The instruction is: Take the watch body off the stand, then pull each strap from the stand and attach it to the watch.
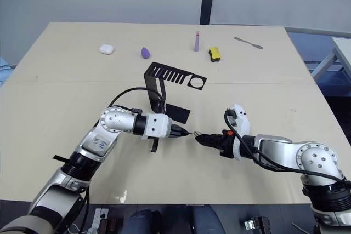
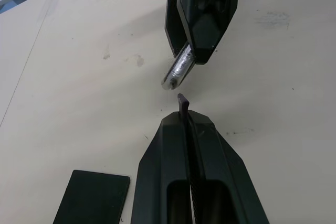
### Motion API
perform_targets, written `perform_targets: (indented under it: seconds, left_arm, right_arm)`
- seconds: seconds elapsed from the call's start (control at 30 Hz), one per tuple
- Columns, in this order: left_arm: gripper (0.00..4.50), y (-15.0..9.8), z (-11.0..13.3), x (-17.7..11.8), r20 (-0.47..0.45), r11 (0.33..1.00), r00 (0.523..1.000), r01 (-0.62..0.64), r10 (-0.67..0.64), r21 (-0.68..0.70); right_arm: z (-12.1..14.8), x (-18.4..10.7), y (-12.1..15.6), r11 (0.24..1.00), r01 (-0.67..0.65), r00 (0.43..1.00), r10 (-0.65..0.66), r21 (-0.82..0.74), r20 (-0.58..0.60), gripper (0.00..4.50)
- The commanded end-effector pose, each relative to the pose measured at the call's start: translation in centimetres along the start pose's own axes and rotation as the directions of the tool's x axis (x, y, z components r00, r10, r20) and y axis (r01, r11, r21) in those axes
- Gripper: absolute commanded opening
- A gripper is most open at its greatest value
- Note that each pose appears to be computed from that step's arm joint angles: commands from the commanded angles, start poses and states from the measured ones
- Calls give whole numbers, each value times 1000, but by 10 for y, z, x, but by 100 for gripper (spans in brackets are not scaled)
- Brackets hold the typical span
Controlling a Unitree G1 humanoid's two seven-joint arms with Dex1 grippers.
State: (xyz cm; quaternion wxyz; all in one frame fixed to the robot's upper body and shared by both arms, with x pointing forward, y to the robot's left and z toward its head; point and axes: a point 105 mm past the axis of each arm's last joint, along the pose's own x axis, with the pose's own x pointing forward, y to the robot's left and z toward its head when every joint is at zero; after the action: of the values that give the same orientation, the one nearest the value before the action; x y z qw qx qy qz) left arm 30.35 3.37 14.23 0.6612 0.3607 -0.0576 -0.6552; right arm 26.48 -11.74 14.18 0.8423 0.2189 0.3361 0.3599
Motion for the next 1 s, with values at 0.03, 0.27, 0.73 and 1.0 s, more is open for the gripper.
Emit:
perform_targets:
  seconds: [0.03, 0.27, 0.73, 1.0]
  left_arm:
    - [0, 6, 13, -4, 34, 998, 999, -24, 23, 50]
    - [0, 8, 13, -5, 34, 998, 999, -29, 27, 57]
    - [0, 7, 15, -2, 42, 998, 999, -21, 19, 58]
    - [0, 6, 16, -1, 47, 998, 999, -17, 15, 59]
  right_arm:
    - [2, -1, 7, 1000, -20, 1000, 20, -13, 11, 151]
    - [1, 0, 6, 1000, -17, 1000, 17, -14, 8, 151]
    - [1, -1, 6, 1000, -19, 1000, 19, -14, 8, 151]
    - [1, -1, 5, 1000, -17, 1000, 17, -15, 6, 151]
